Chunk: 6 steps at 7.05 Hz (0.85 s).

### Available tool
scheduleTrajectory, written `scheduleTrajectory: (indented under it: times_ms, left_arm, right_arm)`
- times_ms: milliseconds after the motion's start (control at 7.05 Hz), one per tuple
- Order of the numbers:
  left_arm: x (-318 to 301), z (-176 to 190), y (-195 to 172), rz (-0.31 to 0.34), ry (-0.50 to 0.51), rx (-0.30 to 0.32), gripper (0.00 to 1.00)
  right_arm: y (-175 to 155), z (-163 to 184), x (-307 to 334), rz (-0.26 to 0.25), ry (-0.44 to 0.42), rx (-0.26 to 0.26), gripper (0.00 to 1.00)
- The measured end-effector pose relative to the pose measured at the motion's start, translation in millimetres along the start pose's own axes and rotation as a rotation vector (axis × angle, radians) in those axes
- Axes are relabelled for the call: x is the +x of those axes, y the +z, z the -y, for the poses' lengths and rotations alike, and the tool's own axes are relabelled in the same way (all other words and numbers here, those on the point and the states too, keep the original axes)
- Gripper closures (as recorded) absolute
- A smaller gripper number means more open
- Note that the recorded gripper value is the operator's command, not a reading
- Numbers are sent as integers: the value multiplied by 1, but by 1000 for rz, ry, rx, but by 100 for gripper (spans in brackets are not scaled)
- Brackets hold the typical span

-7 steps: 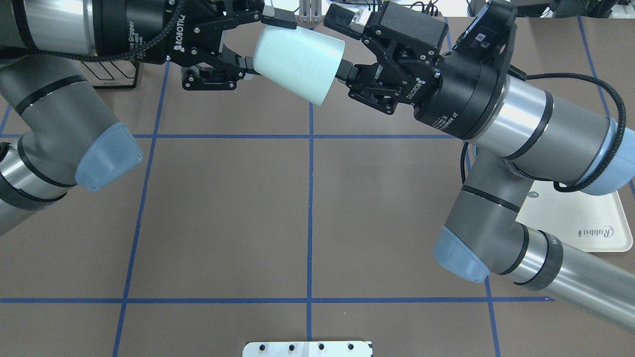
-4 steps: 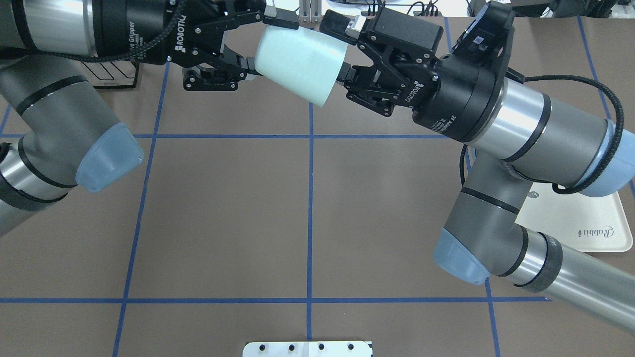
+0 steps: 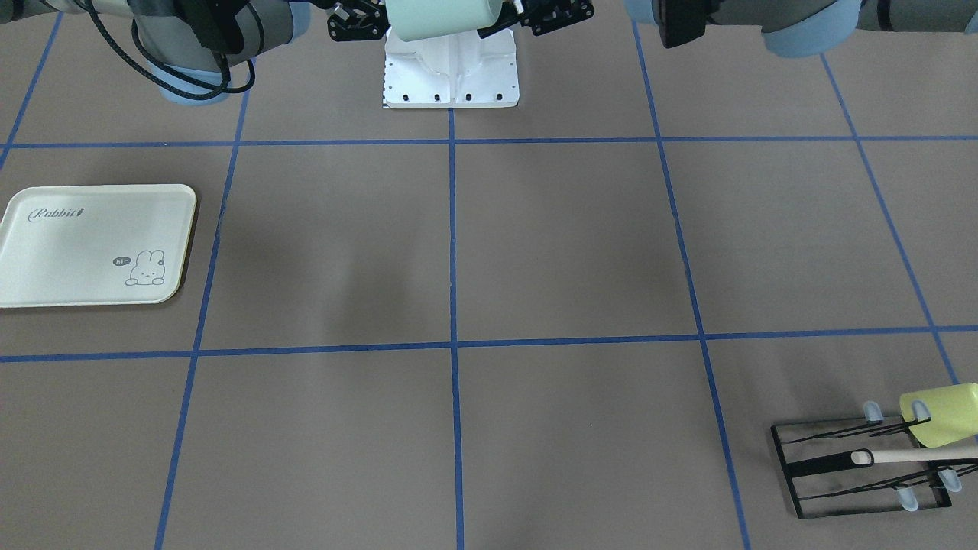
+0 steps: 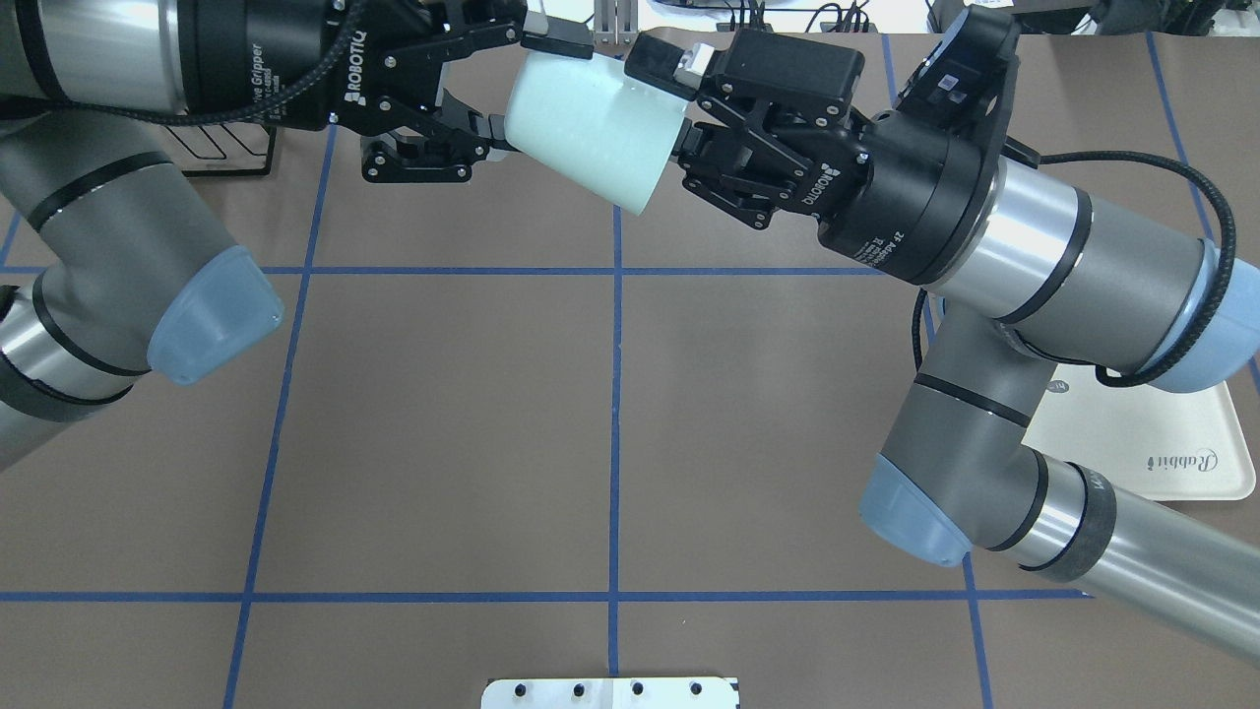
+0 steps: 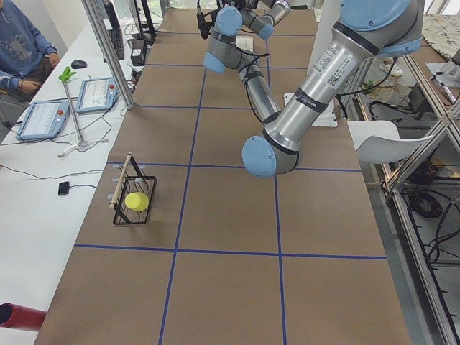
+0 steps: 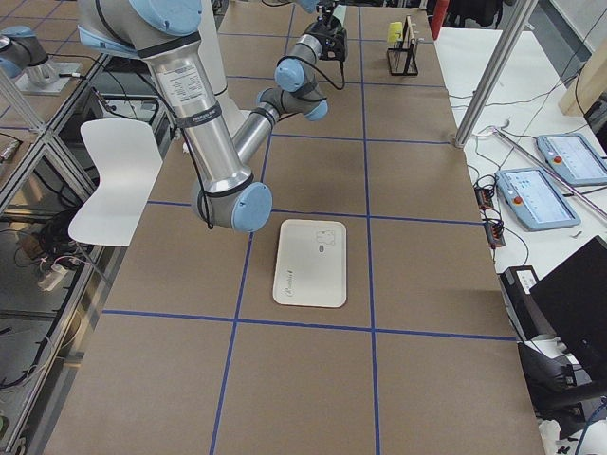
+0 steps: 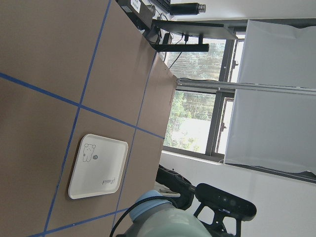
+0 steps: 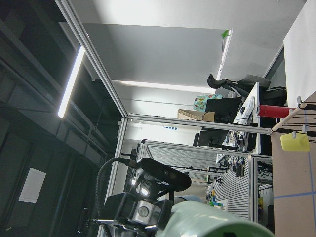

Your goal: Left arm grabs green cup and hands to right arm on tray

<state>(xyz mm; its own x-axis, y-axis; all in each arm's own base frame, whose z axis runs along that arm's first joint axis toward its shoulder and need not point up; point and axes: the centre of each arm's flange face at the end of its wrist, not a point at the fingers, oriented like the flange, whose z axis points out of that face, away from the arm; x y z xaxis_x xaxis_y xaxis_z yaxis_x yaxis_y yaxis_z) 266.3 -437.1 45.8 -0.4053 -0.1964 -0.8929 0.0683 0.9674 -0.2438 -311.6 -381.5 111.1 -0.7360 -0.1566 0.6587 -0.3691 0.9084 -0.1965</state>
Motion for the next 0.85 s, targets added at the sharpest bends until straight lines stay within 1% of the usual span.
scheduleTrajectory:
  times_ms: [142,284,568,851]
  left_arm:
    - [-1,1,0,2,0,1,9]
    - [0,1,1,1,2,2,0]
    - [8,-2,3,-11,37,-4,0]
    - [9,0,2,-12,124,2,0]
  right_arm:
    - [0,0,0,1,-1,0,100]
    - [0,0,0,0,-2,-1,100]
    - [0,0,2,-5,-1,0,100]
    - [-2,1,1,-4,1,0,100]
